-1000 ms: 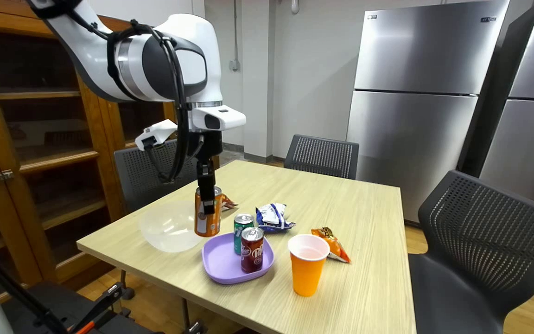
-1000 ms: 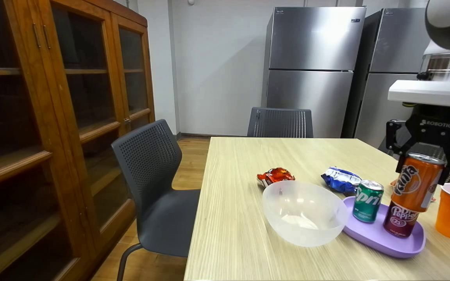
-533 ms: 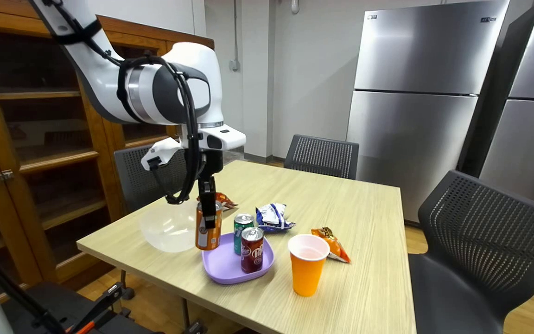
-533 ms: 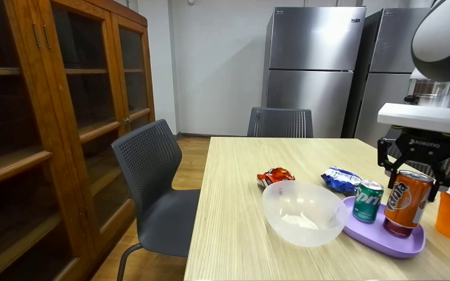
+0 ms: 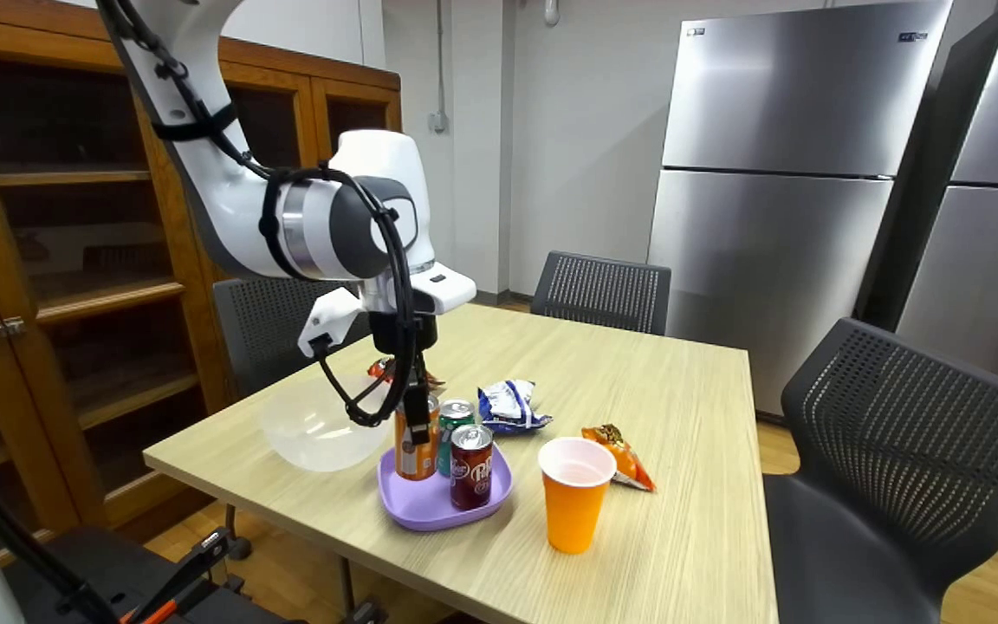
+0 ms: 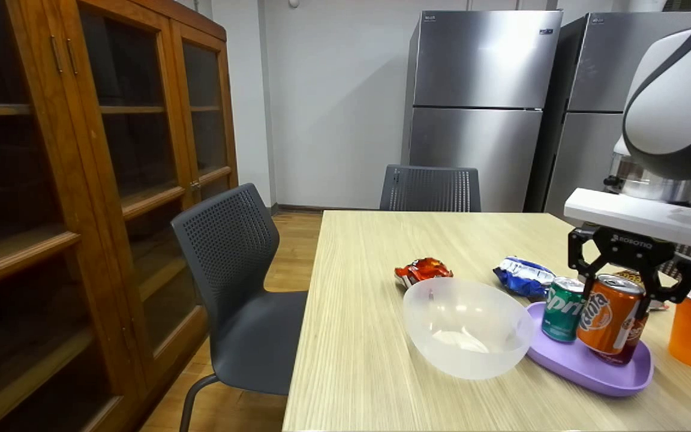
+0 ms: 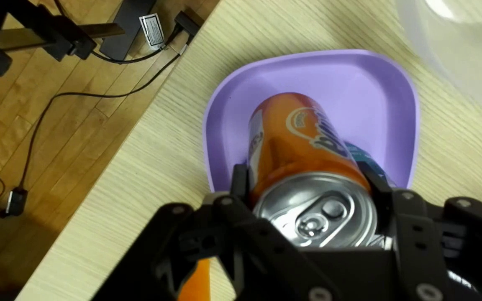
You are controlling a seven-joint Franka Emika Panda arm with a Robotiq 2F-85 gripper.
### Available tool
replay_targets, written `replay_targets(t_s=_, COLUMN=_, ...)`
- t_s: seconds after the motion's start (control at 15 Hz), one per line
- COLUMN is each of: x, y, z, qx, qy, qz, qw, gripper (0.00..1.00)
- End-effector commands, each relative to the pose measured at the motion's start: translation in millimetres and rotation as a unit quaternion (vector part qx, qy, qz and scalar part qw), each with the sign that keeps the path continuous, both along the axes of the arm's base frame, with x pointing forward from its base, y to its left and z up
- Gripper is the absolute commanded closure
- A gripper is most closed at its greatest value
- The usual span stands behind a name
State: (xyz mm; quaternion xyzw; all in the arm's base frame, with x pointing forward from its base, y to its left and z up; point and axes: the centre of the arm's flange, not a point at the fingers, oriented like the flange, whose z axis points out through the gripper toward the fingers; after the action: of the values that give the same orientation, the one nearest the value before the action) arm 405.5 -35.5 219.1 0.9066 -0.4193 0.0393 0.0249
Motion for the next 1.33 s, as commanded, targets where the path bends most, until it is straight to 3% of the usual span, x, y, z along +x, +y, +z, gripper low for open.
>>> replay_targets(t_s=0.0, x=20, y=-4, z=-17, qx=-0.010, qy=-0.007, qz=-0.011, qw=0.9999, gripper=0.62)
replay_targets(t_s=1.27, x=29, y=11, z=-54, qx=-0.007, qy=0.030, qz=-0.013, qw=0.9995, gripper=0.62)
